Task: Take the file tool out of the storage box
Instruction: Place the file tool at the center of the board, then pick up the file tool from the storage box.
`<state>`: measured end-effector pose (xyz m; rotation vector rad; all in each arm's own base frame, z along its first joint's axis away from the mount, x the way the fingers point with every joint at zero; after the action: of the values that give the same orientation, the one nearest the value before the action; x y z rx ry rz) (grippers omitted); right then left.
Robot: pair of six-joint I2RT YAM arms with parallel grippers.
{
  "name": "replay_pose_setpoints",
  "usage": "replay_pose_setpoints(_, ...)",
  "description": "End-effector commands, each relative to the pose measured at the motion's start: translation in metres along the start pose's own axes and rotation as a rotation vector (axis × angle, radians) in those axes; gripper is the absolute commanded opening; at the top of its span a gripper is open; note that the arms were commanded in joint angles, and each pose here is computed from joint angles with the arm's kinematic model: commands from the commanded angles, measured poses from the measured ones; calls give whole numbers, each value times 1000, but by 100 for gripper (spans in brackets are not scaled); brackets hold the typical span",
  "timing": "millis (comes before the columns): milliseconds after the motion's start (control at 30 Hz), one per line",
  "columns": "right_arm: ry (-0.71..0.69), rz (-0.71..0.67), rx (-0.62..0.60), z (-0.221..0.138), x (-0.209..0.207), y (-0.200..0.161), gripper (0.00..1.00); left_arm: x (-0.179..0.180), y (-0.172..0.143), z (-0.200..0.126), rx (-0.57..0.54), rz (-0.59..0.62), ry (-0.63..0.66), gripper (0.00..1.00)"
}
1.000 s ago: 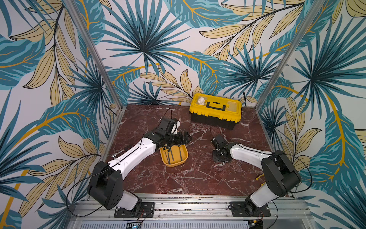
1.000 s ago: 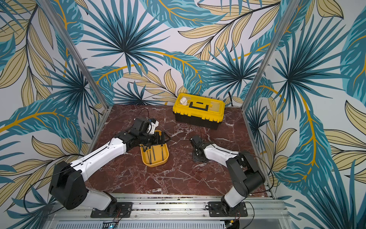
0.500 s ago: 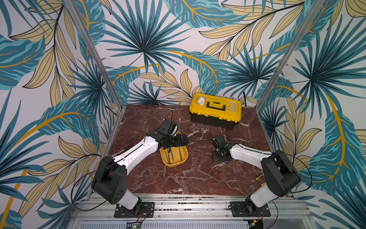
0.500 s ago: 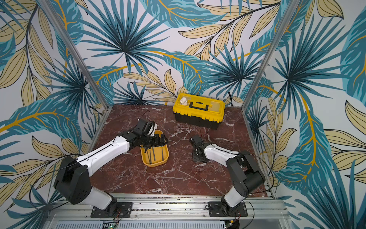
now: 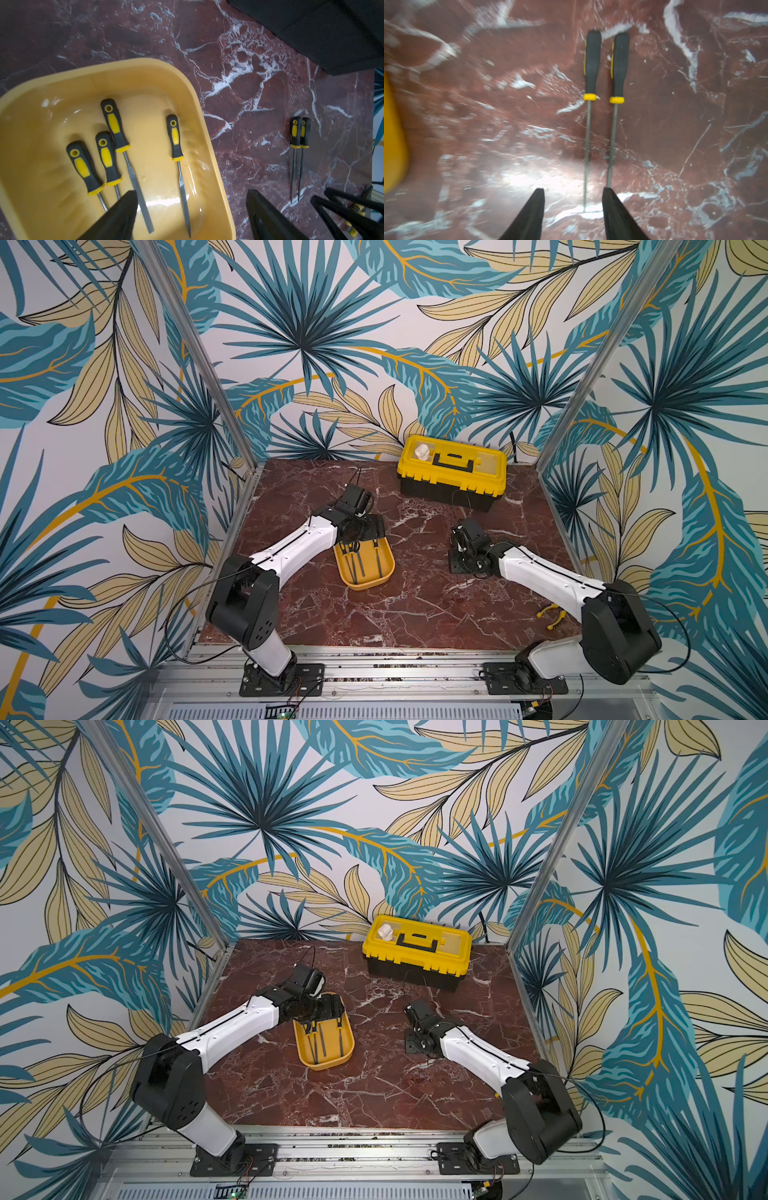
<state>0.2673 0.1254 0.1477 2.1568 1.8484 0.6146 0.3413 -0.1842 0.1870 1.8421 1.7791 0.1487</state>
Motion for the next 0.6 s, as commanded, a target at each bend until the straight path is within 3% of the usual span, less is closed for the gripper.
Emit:
replay_pose_setpoints(0,105,-2,1,-23,8,1,63,3,13,2,-20,-4,63,79)
replay_pose_setpoints(300,307,2,-38,-65,20,1,99,6,16,36,16,-23,104,57)
replay_pose_setpoints(567,340,10,-48,-71,19,-3,99,8,18,61,35,-32,127,52)
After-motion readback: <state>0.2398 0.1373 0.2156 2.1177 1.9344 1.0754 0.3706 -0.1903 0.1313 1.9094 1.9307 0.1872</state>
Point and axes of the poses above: each gripper's point midway between its finger pads, its own z axis out along the fingers, its own x axis along the line the jaws close on, y = z × x, the point moved 7 cm from there along -z, back along the fingers, and after that the axes turned 9 degrees about z, right-handed, at the moved point
